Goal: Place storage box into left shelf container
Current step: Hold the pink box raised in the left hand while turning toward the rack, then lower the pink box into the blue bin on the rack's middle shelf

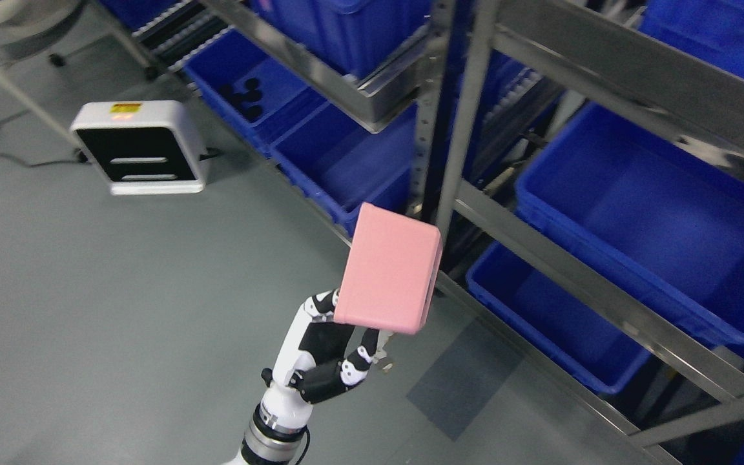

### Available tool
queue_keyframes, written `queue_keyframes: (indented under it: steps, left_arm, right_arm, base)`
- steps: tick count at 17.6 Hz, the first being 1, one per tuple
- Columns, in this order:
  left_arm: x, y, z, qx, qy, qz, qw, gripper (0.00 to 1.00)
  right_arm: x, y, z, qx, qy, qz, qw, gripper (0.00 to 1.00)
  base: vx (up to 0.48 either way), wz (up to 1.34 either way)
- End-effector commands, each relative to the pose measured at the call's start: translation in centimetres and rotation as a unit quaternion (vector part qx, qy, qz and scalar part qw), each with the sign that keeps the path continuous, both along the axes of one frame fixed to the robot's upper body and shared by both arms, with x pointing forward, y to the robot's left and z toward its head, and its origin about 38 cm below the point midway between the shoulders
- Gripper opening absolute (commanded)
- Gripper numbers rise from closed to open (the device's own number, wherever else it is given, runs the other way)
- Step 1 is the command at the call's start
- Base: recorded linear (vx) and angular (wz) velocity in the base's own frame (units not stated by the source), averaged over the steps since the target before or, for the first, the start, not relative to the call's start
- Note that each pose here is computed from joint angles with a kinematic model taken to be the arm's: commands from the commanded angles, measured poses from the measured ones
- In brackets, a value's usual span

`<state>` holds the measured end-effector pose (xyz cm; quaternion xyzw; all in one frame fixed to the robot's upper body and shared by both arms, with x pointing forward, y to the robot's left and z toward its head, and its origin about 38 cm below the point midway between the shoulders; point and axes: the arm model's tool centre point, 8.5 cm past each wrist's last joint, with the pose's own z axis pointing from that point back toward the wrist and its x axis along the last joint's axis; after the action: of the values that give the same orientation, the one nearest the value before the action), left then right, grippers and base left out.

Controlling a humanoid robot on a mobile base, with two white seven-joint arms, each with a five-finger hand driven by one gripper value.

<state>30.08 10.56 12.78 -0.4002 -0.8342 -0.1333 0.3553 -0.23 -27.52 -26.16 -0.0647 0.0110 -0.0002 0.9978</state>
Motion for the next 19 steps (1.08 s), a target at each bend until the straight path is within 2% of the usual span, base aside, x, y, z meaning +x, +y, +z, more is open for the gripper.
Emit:
queue_keyframes:
  steps: [1,3,6,8,12,16,19]
  left_arm:
    - [-5.2,2.4,-5.2,0.037,0.043,0.008,0.998,0.03]
    - [-3.6,5.8,-4.8,0.068,0.025,0.052,0.996,0.02]
    - [-0.3,12.3,-3.3,0.174,0.004,0.129,0.976,0.02]
    - [2.1,17.0,-1.3,0.225,0.012,0.150,0.963,0.02]
    - [7.5,22.7,2.2,0.303,0.013,0.163,0.939,0.02]
    - [13.0,23.5,4.2,0.398,0.026,0.144,0.906,0.03]
    - [17.4,20.4,4.5,0.467,0.025,0.120,0.876,0.03]
  right_arm:
    - [0.0,-1.1,0.1,-0.009,-0.005,-0.001,1.000,1.00]
    - [0.0,-1.1,0.1,-0.009,-0.005,-0.001,1.000,1.00]
    - [0.0,-1.1,0.1,-0.009,-0.005,-0.001,1.000,1.00]
    - [0.0,-1.1,0.1,-0.009,-0.005,-0.001,1.000,1.00]
    - [0.0,-1.1,0.1,-0.009,-0.005,-0.001,1.000,1.00]
    - [0.0,-1.1,0.1,-0.009,-0.005,-0.001,1.000,1.00]
    - [0.0,-1.1,0.1,-0.009,-0.005,-0.001,1.000,1.00]
  base:
    - [0.237,-1.10]
    - [0.231,-0.98]
    - [0.201,-0.91]
    - [0.157,-0.86]
    - [0.118,-0.75]
    - [0.091,-0.45]
    - [0.056,-0.27]
